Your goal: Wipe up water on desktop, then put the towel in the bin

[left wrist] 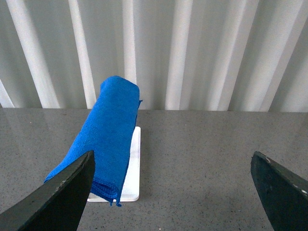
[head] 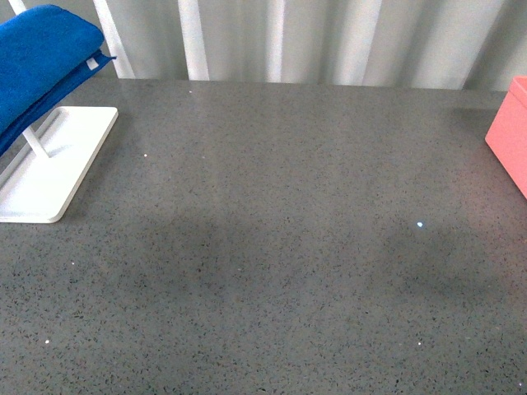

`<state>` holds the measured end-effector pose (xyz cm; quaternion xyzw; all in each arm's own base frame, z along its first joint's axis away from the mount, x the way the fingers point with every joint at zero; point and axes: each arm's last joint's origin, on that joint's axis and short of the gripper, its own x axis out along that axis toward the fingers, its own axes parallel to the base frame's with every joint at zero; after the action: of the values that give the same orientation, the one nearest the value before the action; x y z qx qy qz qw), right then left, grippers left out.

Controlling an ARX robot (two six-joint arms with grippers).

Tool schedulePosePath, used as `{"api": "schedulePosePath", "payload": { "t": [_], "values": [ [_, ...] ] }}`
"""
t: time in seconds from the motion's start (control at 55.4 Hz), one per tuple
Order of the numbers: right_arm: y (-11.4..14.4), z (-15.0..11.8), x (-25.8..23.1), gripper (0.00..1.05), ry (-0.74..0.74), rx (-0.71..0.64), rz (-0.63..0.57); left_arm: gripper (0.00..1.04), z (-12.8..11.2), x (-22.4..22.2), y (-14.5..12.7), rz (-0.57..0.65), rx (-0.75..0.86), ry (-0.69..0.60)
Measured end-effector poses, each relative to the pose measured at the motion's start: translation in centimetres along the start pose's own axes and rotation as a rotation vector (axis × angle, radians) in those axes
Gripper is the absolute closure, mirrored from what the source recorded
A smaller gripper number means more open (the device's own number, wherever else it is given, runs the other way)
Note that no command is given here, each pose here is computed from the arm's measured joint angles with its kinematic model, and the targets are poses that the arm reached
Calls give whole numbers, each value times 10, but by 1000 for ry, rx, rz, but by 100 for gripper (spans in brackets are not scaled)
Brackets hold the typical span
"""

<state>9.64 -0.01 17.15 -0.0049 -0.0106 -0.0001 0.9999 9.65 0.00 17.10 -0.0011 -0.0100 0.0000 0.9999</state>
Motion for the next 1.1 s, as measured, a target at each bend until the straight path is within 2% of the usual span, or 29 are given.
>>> {"api": "schedulePosePath", "payload": {
  "t": [0.217, 0.307, 0.343, 0.433, 0.542, 0.668, 0.758, 0.939, 1.101],
  "values": [
    [0, 0, 0, 7, 0, 0, 0, 7, -1, 0, 0, -19, -16, 11],
    [0, 0, 0, 7, 0, 0, 2, 7, -2, 3, -6, -272, -179, 157],
    [0, 0, 0, 7, 0, 0, 3, 7, 0, 5, -9, -303, -233, 179],
    [0, 0, 0, 7, 0, 0, 0, 7, 16, 13, -17, -365, -267, 172],
    [0, 0, 0, 7, 0, 0, 1, 7, 53, 34, -23, -413, -262, 96],
    [0, 0, 0, 7, 0, 0, 0, 7, 92, 85, -29, -400, -197, 56],
    [0, 0, 0, 7, 0, 0, 0, 7, 109, 158, -40, -372, -126, 188],
    [0, 0, 0, 7, 0, 0, 0, 7, 103, 253, -45, -307, 4, 427],
    [0, 0, 0, 7, 0, 0, 0, 7, 84, 318, -24, -203, 120, 613]
  ]
}}
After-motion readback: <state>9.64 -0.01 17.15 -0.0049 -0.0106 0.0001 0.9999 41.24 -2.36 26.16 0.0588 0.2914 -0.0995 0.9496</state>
